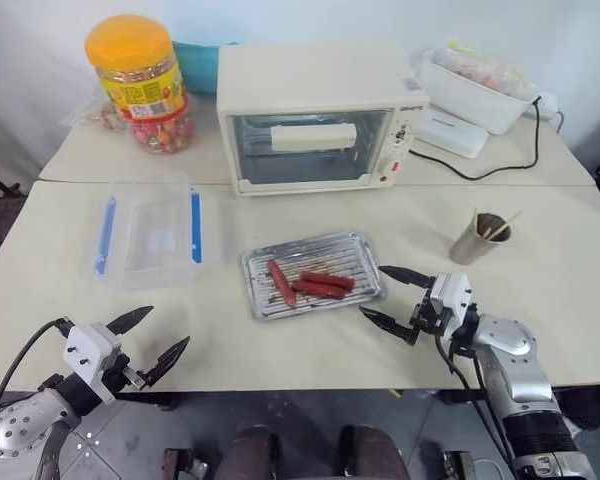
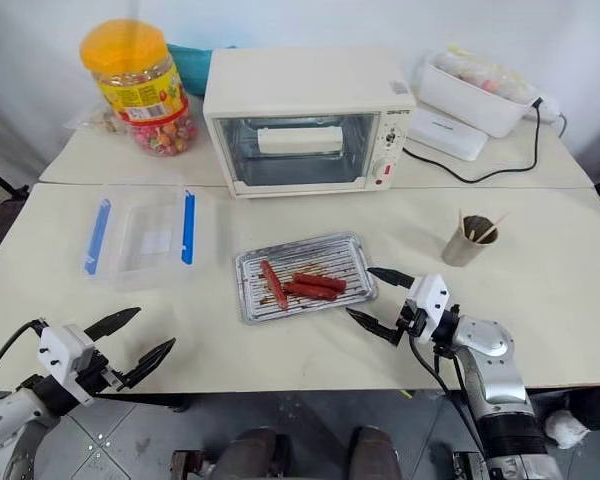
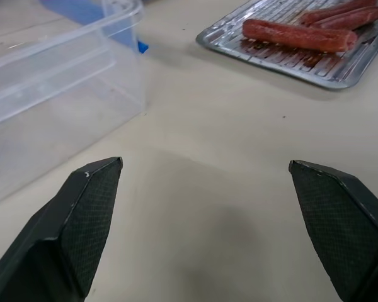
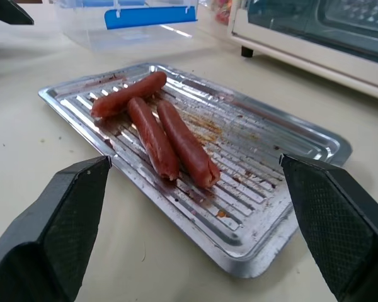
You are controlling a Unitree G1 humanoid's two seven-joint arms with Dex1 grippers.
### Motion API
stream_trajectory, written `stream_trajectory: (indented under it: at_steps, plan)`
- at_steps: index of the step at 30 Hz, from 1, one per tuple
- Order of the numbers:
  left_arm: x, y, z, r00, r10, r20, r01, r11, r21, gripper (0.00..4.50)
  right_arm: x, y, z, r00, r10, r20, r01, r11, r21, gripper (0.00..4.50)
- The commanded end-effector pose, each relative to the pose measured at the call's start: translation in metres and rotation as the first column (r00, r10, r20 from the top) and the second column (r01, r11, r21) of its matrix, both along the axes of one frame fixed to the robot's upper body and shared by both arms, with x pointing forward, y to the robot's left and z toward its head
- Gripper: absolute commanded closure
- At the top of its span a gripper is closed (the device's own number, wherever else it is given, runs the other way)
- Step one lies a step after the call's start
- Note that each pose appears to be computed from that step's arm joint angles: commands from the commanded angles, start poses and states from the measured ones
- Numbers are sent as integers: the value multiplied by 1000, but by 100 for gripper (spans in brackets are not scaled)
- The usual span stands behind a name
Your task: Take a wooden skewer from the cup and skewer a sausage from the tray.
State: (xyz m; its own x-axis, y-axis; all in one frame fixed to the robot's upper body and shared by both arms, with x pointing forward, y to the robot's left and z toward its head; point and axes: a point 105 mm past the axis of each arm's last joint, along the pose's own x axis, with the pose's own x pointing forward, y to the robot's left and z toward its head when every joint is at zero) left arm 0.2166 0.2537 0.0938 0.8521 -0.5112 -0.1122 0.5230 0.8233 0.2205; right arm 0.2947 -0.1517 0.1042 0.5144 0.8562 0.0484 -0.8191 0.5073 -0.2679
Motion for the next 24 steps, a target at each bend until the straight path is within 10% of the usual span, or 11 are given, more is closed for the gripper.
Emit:
stream_trajectory:
  at_steps: [1, 24]
  plan:
    - [0, -5, 7, 999, -10, 37, 10, 1000, 1, 0, -2, -1, 3, 1000, 12, 29, -12, 1000, 4, 3]
    - [5, -17, 15, 999, -35, 42, 36, 999, -12, 0, -7, 4, 15, 999, 31, 39, -31, 999, 23, 3]
